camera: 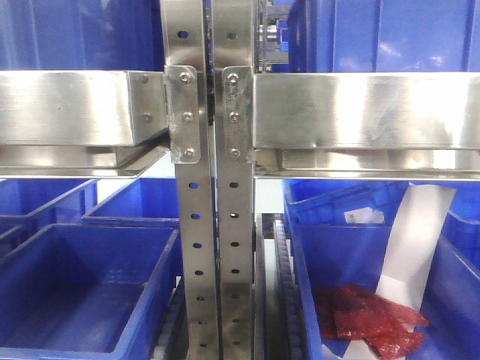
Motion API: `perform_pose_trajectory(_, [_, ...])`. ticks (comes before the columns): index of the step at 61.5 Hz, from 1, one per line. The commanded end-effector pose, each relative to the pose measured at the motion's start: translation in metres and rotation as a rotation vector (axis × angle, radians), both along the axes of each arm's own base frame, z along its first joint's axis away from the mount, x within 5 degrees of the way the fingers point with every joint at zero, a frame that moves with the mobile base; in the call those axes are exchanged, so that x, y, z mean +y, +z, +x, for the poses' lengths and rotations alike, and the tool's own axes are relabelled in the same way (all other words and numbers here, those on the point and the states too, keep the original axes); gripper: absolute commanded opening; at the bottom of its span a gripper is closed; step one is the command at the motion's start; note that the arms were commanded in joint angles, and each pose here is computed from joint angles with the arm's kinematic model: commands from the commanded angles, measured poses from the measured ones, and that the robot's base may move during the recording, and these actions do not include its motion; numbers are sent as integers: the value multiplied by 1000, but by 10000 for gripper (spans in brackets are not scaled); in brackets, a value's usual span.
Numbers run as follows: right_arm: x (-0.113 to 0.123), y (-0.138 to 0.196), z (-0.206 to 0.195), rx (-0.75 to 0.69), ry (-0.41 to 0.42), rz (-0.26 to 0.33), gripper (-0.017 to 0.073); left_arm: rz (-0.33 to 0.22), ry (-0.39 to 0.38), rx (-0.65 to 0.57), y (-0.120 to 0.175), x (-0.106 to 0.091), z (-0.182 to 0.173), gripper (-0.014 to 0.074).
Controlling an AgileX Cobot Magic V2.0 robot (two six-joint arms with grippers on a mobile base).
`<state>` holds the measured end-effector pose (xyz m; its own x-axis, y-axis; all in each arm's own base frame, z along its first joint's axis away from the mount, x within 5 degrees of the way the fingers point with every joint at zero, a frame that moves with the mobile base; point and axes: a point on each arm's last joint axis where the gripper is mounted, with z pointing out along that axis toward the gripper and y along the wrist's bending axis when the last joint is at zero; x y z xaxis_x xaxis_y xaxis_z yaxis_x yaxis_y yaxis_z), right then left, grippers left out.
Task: Grab orange capacitor from left shelf to right conveyor
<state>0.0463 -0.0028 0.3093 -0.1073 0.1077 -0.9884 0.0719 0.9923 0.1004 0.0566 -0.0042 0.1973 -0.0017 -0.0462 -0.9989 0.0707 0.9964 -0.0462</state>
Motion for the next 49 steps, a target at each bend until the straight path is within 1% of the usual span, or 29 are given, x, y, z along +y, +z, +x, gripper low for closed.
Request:
perform_pose_trajectory(1, [1,12,-10,-54,-2,-7,172,-11,6,-105,10,1,-2,-127])
perform_pose_trajectory(7, [1,9,-14,-29,-2,-6,172,-11,6,-105,10,1,-2,-127])
perform_pose_trajectory(49, [1,9,-14,-29,-2,-6,172,-11,6,-105,10,1,-2,-127])
